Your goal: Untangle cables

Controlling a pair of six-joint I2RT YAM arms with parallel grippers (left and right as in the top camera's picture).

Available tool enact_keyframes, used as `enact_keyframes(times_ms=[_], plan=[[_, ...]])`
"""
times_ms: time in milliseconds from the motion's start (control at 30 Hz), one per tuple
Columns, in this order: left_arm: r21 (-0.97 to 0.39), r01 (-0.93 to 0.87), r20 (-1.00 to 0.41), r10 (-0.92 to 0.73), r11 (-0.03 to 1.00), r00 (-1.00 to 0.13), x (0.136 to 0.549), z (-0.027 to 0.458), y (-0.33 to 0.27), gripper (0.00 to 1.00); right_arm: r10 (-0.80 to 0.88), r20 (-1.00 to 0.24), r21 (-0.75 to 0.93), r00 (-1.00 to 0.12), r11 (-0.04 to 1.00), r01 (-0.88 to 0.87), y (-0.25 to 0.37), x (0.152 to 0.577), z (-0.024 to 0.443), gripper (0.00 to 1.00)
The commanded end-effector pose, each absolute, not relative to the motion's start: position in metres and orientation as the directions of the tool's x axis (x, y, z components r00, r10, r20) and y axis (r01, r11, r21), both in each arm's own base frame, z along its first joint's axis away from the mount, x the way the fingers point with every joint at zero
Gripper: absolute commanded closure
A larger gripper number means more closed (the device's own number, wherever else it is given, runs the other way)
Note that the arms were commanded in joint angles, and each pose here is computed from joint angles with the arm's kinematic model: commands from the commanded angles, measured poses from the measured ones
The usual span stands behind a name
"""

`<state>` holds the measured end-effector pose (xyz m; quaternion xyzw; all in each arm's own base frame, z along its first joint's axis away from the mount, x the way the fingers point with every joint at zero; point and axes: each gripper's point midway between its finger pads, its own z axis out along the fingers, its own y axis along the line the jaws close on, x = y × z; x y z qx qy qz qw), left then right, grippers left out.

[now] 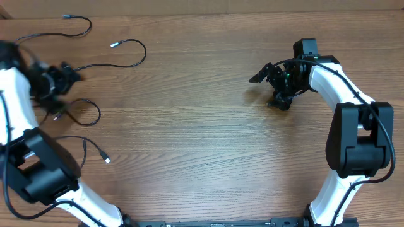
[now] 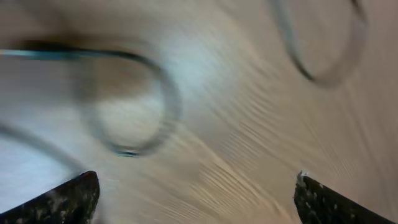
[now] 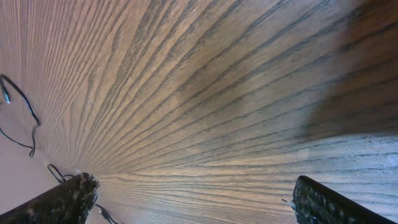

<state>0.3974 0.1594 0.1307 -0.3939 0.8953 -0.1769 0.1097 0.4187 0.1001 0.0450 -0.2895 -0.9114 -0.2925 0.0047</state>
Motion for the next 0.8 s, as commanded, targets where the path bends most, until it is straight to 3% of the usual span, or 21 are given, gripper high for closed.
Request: enact_keyframes(times_ms=[0,167,267,633,700,767], plan=[[-0.550,-0.320,-0.169,-0.478,0.771,-0.862,0.429,0.175,0.059,0.00,0.526,0.127,0.553,-0.841,0.666,0.501,0.099,0.427,0.061,0.00],[-0.407,-0.134,-0.287,-0.266,0.903,-0.920,0.434,0.190,-0.021,0.01,0.526,0.127,0.553,-0.841,0.666,0.501,0.099,0.427,0.061,0.00],[-0.327,-0.045,-0.393,-0.180,0.944,-0.902,0.420,0.227,-0.047,0.00,0.526,0.127,0.553,-0.841,0.666,0.501,0.099,0.427,0.061,0.00],[-0.305,0.170,-0.758,-0.131,0.937,-0.638,0.317,0.396,-0.067,0.00,0.526,0.126,0.553,-0.841,0.666,0.500,0.099,0.427,0.062,0.00],[-0.299,0.184,-0.788,-0.134,0.936,-0.602,0.299,0.411,-0.066,0.00,0.514,0.159,0.573,-0.843,0.647,0.503,0.105,0.424,0.065,0.00],[-0.296,0.187,-0.797,-0.135,0.937,-0.588,0.288,0.416,-0.065,0.00,0.451,0.268,0.642,-0.851,0.575,0.507,0.123,0.411,0.079,0.00]])
